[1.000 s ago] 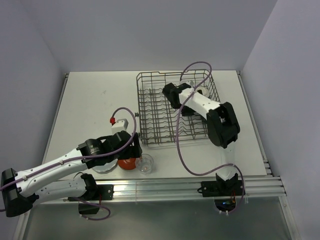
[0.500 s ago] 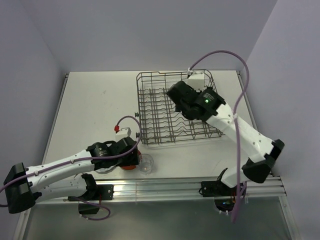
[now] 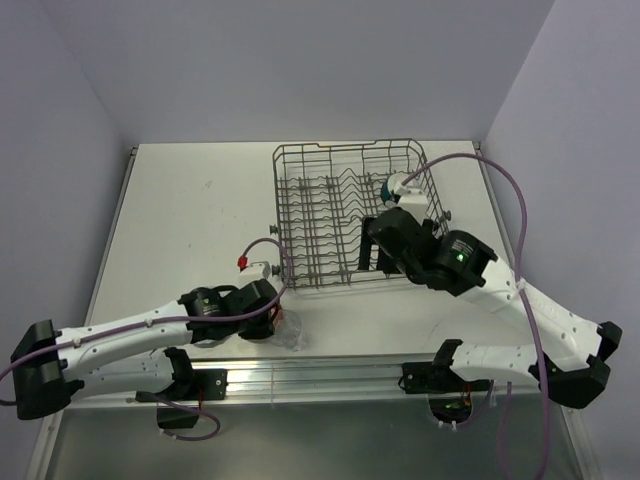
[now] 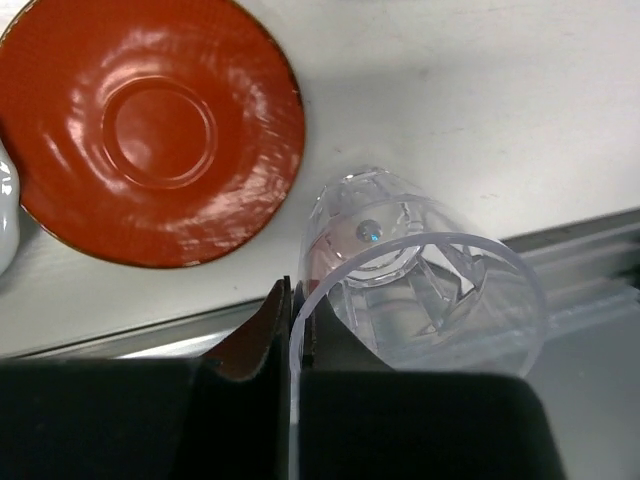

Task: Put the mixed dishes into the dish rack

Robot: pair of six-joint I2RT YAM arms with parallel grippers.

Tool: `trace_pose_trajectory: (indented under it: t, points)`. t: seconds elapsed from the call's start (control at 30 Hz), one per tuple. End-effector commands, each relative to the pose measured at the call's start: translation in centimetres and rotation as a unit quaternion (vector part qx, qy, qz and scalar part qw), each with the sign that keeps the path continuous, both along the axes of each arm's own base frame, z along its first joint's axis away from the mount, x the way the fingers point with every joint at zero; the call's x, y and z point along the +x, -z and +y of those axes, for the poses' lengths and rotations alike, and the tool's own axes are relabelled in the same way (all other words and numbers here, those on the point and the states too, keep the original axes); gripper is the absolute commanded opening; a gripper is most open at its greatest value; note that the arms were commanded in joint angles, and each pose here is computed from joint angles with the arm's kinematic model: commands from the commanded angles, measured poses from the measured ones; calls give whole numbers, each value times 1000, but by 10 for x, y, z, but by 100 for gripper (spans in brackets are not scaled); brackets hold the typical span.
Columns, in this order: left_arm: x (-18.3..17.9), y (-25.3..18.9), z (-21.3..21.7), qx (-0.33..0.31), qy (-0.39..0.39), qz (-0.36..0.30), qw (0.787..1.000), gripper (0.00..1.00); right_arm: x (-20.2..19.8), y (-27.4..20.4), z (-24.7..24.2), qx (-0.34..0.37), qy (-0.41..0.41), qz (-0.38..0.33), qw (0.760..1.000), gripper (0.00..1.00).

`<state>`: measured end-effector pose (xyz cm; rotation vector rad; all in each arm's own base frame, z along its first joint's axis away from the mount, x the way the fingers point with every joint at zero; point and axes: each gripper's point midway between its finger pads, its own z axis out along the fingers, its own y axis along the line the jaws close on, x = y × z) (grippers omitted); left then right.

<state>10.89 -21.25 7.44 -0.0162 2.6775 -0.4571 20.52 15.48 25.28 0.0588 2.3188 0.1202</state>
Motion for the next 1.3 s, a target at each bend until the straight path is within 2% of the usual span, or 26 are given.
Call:
trace_pose_trajectory:
  t: [0.0, 0.03, 0.07, 0.13, 0.2, 0.23, 0.37, 0.47, 0.53, 0.57, 0.63, 0.67, 0.73, 0.8, 0.93, 1.13, 1.27]
  points:
    - [3, -59, -20, -85, 12, -32, 996, 0, -15, -6, 34, 112, -70, 2, 991, 94]
    - [2, -68, -21, -98, 14, -36, 994, 0, -21, 7, 37, 116, -82, 16, 990, 94]
    - [0, -84, -26, -121, 21, -39, 992, 0, -23, -2, 44, 151, -96, 2, 984, 94]
    - [-3, -114, -30, -174, 38, -59, 982, 0, -38, -2, 58, 199, -140, 19, 970, 95]
    - [-8, -152, -38, -244, 57, -80, 965, 0, -47, -9, 69, 256, -173, 6, 951, 95]
    - [-10, -165, -40, -266, 62, -87, 958, 0, -60, -13, 78, 286, -207, 21, 935, 95]
    - [-15, -211, -47, -343, 81, -112, 929, 0, -87, -46, 95, 390, -283, -7, 876, 94]
    - [-19, -237, -55, -391, 95, -120, 907, 0, -107, -69, 103, 440, -340, -16, 831, 94]
    - [-24, -251, -59, -419, 106, -120, 894, 0, -116, -76, 107, 461, -360, -12, 811, 94]
    - [-24, -263, -62, -439, 111, -127, 883, 0, -123, -83, 110, 475, -381, -16, 793, 94]
    - [-26, -272, -67, -455, 120, -126, 874, 0, -128, -90, 111, 497, -391, -16, 775, 94]
    - [-29, -284, -69, -471, 132, -127, 863, 0, -133, -95, 114, 510, -408, -22, 757, 94]
    - [-30, -293, -72, -485, 139, -129, 854, 0, -136, -99, 115, 521, -413, -15, 747, 94]
    - [-33, -306, -74, -503, 151, -132, 841, 0, -137, -95, 118, 520, -416, -3, 746, 94]
    - [-38, -329, -71, -533, 165, -140, 818, 0, -140, -102, 117, 528, -428, -16, 733, 95]
    - [-42, -344, -68, -557, 178, -144, 798, 0, -145, -106, 120, 534, -448, -15, 717, 94]
    - [-42, -349, -66, -564, 179, -148, 792, 0, -152, -112, 120, 548, -466, -20, 694, 94]
